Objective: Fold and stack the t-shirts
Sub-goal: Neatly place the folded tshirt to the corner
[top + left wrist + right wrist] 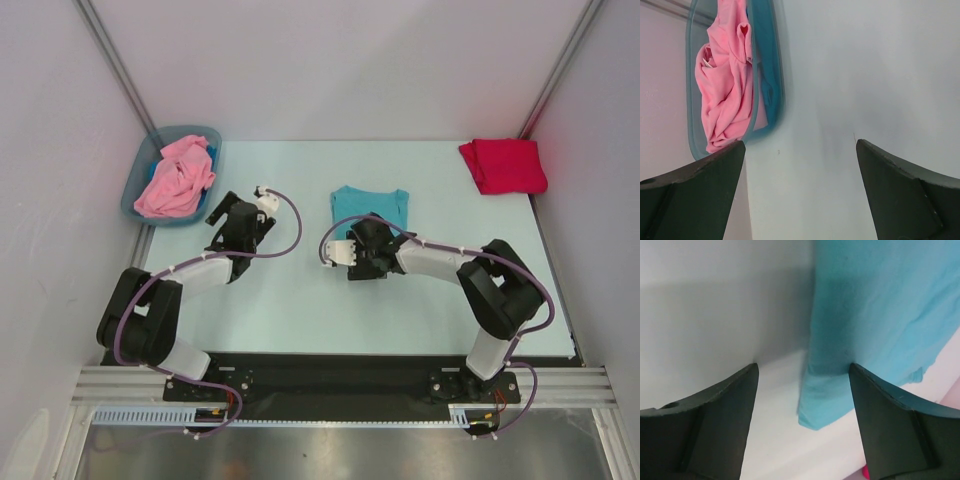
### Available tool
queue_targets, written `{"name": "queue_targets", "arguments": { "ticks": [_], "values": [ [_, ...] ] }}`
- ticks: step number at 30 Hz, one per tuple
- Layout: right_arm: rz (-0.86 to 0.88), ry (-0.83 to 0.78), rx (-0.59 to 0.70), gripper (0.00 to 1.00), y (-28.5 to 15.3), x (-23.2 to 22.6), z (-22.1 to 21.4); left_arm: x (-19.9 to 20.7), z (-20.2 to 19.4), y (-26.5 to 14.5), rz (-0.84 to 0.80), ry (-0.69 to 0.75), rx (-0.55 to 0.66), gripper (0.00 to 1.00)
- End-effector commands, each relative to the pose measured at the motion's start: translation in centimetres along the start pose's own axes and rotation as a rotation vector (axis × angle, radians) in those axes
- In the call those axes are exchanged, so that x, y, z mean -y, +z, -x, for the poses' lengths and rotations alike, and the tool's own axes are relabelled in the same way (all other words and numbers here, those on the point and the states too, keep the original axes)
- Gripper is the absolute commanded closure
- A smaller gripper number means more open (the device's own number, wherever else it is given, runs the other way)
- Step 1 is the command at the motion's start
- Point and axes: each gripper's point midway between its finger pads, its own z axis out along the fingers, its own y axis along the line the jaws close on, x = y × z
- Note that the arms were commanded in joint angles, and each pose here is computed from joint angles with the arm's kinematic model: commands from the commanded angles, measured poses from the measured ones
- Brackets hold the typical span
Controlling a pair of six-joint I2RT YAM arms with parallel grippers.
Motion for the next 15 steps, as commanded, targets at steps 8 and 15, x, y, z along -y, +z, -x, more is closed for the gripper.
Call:
{"name": "queue_targets", "arguments": {
  "ticks": [8,15],
  "values": [
    [-0.045,-0.041,-0.018,0.23,0.57,0.1,-0.66,-1.21,0.87,-0.18,0.039,-0.033,0.032,0.0],
    [-0.121,-0.097,-0.024,0.24,0.9,0.01,-0.15,-1.11,0.61,-0.28,0.034,-0.031,0.03,0.0]
  ]
}}
